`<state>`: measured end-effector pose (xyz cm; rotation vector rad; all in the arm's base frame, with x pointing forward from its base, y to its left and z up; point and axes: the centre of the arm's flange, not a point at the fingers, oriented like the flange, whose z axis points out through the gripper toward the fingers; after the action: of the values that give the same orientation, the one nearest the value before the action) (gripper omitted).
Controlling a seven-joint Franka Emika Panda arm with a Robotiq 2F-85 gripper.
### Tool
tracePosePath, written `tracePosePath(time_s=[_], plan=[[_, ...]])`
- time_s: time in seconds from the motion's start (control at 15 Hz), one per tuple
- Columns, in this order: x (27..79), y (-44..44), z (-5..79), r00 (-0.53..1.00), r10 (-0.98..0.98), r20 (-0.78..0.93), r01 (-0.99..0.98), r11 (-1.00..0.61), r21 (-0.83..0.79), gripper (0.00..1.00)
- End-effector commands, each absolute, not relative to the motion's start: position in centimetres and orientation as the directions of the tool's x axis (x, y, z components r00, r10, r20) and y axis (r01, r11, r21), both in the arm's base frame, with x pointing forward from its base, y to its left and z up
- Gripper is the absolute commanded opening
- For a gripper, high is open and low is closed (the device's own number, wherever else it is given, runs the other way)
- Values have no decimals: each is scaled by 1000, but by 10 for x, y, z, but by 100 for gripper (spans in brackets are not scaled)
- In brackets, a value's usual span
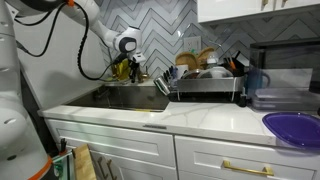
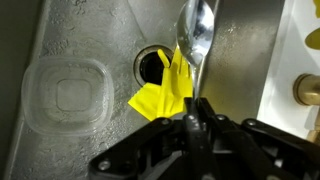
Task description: Place the silver spoon under the running faucet then put it back on the right side of the counter.
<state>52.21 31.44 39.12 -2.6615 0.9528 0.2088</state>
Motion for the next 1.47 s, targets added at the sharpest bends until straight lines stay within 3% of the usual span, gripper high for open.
tracePosePath(time_s=[0.0, 1.4], plan=[[535, 330, 373, 794, -544, -271, -605, -754, -258, 2], [543, 388, 362, 844, -410, -346, -513, -807, -293, 2]])
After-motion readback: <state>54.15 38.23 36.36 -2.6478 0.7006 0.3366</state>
